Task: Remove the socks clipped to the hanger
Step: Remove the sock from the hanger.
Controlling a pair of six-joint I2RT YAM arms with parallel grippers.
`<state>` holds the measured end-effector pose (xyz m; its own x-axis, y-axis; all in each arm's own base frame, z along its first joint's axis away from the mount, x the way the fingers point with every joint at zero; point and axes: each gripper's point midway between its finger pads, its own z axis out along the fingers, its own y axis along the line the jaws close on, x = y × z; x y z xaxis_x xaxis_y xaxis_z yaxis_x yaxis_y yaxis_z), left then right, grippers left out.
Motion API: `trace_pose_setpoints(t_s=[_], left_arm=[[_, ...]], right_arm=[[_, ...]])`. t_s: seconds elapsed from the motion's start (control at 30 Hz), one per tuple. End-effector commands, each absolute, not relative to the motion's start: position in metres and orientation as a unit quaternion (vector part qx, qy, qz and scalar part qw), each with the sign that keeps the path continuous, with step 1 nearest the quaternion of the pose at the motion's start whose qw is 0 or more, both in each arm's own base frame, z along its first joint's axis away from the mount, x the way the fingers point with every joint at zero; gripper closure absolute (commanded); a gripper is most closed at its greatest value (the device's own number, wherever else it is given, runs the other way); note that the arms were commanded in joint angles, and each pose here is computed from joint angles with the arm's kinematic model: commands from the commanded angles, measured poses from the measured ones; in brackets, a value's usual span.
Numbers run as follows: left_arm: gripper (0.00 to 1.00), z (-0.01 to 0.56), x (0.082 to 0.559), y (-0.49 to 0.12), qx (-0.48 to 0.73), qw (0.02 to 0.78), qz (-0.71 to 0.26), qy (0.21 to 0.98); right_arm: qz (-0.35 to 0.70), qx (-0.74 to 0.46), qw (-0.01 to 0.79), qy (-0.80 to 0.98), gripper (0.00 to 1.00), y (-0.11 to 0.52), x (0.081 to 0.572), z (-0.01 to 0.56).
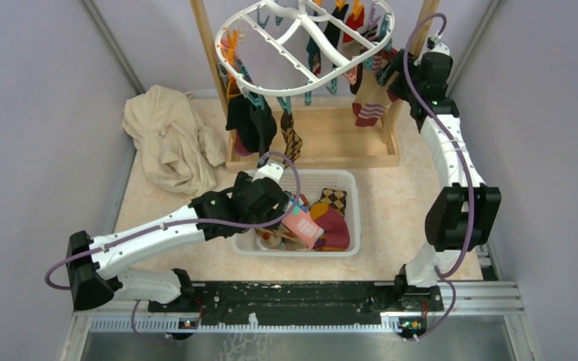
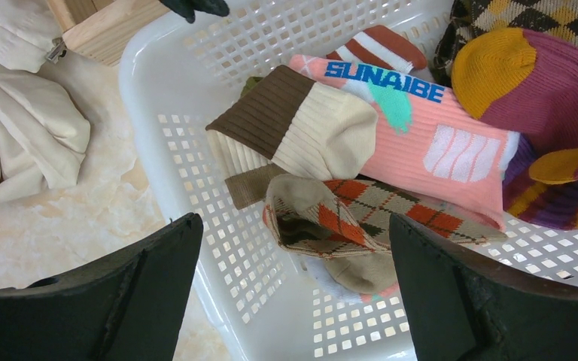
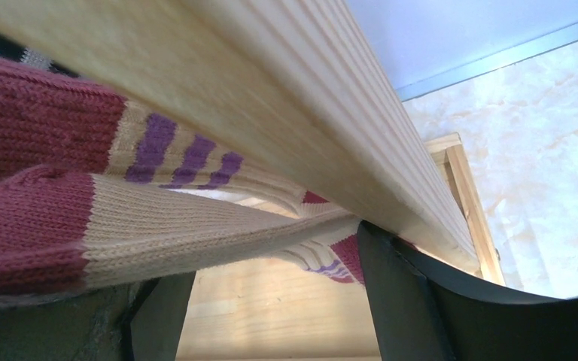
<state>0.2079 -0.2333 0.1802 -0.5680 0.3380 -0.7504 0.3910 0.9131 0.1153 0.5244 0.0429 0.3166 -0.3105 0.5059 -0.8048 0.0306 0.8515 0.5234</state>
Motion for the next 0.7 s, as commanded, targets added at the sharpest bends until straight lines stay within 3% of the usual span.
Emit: trace_pose_setpoints(t_s=[0.0, 0.5, 0.67], left_arm=[[0.01, 0.186, 0.207, -0.233, 0.206, 0.42, -0.037, 0.883], [0.01, 0.194, 0.197, -0.23, 0.225, 0.421, -0.064, 0.876], [0.01, 0.2, 0.193, -0.228, 0.232, 0.425, -0.077, 0.872]], right_arm=[[0.215, 0.165, 0.605, 0.749, 0.23, 0.033, 0.503, 0.359], [0.238, 0.149, 0.574, 0.769, 0.23, 0.054, 0.388, 0.34], [0.259, 0.119, 0.551, 0.784, 0.23, 0.086, 0.354, 0.333]])
